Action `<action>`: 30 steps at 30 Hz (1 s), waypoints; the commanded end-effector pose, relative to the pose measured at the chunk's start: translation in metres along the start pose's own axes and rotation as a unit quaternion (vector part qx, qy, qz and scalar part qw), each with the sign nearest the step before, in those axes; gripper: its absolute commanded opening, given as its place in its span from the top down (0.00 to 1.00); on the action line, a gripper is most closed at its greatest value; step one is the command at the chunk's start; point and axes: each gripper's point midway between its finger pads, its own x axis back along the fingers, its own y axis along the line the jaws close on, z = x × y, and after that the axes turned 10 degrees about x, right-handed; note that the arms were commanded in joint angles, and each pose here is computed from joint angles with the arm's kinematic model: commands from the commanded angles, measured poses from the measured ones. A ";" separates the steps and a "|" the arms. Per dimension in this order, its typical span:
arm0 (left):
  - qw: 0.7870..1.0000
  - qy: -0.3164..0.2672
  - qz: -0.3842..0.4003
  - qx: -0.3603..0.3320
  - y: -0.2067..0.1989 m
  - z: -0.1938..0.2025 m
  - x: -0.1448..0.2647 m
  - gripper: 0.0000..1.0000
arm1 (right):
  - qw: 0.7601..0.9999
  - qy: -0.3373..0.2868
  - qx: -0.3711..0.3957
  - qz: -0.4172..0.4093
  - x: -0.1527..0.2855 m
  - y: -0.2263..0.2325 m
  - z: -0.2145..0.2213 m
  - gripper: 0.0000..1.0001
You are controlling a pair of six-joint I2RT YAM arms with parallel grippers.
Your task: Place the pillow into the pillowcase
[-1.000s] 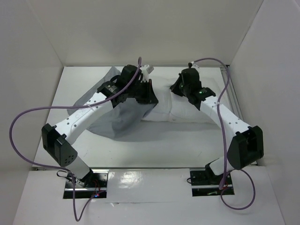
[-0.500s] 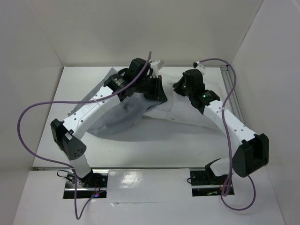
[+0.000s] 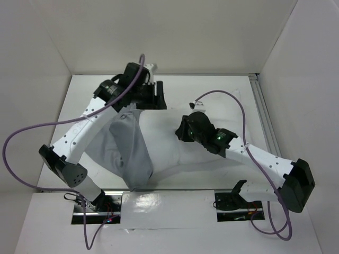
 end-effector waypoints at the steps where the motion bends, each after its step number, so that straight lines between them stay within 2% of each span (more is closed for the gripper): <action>1: 0.991 -0.055 -0.120 0.034 0.061 -0.036 0.004 0.24 | 0.999 0.001 0.041 0.034 0.016 -0.002 -0.019 0.35; 3: 0.981 -0.069 -0.167 0.073 0.090 -0.047 0.002 0.19 | 0.996 -0.014 0.058 0.066 0.022 -0.012 -0.033 0.21; 5: 0.969 -0.079 -0.214 0.093 0.118 -0.048 0.000 0.19 | 0.993 -0.028 0.065 0.092 0.035 -0.017 -0.052 0.10; 9: 0.956 -0.063 -0.261 0.118 0.162 -0.049 -0.018 0.18 | 0.981 -0.059 0.053 0.178 0.059 -0.051 -0.089 0.05; 11: 0.952 -0.045 -0.280 0.116 0.174 -0.048 -0.033 0.18 | 0.975 -0.054 0.046 0.211 0.065 -0.073 -0.095 0.02; 12: 0.951 -0.037 -0.285 0.117 0.178 -0.046 -0.040 0.18 | 0.967 -0.054 0.025 0.248 0.069 -0.102 -0.101 0.02; 14: 0.952 -0.011 -0.283 0.120 0.180 -0.040 -0.059 0.18 | 0.965 -0.039 0.003 0.258 0.075 -0.129 -0.103 0.02; 15: 0.953 0.004 -0.278 0.121 0.184 -0.037 -0.065 0.18 | 0.954 -0.027 -0.022 0.299 0.081 -0.173 -0.102 0.02; 17: 0.957 0.028 -0.261 0.121 0.180 -0.031 -0.076 0.21 | 0.960 -0.007 -0.055 0.273 0.087 -0.196 -0.095 0.01; 18: 0.961 0.045 -0.243 0.126 0.174 -0.026 -0.081 0.27 | 0.952 0.008 -0.080 0.297 0.097 -0.233 -0.085 0.01; 19: 0.963 0.052 -0.234 0.122 0.172 -0.024 -0.086 0.34 | 0.959 0.020 -0.098 0.266 0.095 -0.234 -0.078 0.01; 20: 0.965 0.058 -0.225 0.120 0.169 -0.023 -0.087 0.47 | 0.959 0.035 -0.110 0.261 0.095 -0.242 -0.069 0.01; 21: 0.968 0.061 -0.211 0.121 0.164 -0.023 -0.089 0.76 | 0.957 0.050 -0.121 0.258 0.094 -0.254 -0.054 0.01; 22: 0.969 0.060 -0.204 0.122 0.161 -0.025 -0.089 0.88 | 0.959 0.058 -0.128 0.248 0.090 -0.253 -0.045 0.01; 23: 0.970 0.056 -0.202 0.121 0.160 -0.027 -0.090 0.96 | 0.960 0.075 -0.134 0.235 0.084 -0.251 -0.034 0.01; 24: 0.975 0.048 -0.181 0.121 0.149 -0.035 -0.085 1.00 | 0.958 0.095 -0.141 0.230 0.075 -0.253 -0.017 0.01; 26: 0.980 0.041 -0.165 0.105 0.138 -0.041 -0.082 1.00 | 0.961 0.107 -0.154 0.205 0.064 -0.248 -0.002 0.01; 27: 0.982 0.028 -0.157 0.103 0.130 -0.052 -0.076 1.00 | 0.960 0.110 -0.165 0.197 0.057 -0.248 0.009 0.05; 28: 0.985 0.032 -0.145 0.084 0.121 -0.051 -0.079 1.00 | 0.964 0.110 -0.166 0.175 0.048 -0.236 0.011 0.16; 29: 0.986 0.042 -0.142 0.075 0.112 -0.046 -0.082 1.00 | 0.970 0.102 -0.167 0.147 0.045 -0.223 0.005 0.32; 30: 0.991 0.033 -0.115 0.063 0.093 -0.054 -0.077 1.00 | 0.972 0.096 -0.169 0.131 0.039 -0.216 0.003 0.56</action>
